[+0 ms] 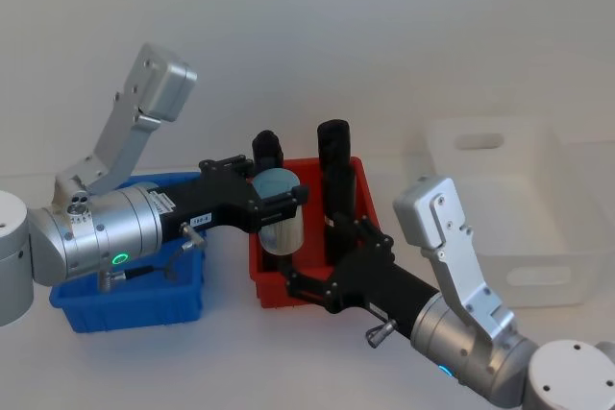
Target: Pick the cotton swabs from the blue box and place them into the white box.
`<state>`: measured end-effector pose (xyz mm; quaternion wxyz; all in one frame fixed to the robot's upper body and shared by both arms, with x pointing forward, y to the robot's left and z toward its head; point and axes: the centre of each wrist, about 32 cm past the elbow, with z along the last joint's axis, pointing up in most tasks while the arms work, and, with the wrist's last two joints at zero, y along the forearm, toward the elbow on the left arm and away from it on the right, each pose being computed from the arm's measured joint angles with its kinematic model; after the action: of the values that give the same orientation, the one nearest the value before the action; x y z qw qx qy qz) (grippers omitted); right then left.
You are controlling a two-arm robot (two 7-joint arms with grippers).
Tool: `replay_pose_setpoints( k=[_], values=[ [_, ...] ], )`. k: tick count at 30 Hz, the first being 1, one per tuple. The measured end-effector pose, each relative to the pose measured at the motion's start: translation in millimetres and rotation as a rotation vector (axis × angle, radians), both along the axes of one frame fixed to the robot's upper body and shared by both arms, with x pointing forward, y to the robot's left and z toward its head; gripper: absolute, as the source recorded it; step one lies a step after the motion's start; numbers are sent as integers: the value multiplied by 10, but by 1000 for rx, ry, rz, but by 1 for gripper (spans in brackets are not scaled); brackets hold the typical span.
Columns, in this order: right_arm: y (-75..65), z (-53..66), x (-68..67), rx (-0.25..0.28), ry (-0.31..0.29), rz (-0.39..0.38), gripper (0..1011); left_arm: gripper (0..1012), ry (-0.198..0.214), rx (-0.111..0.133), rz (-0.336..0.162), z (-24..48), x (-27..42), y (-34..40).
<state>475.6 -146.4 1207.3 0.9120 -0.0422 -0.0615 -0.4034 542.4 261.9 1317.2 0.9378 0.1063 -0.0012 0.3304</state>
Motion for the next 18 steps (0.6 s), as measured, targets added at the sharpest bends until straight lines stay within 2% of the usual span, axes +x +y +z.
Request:
replay_pose_setpoints(
  k=[18],
  values=[
    [272, -35, 27, -4, -1, -62, 1001, 659, 0, 0, 0, 0, 0, 0]
  ],
)
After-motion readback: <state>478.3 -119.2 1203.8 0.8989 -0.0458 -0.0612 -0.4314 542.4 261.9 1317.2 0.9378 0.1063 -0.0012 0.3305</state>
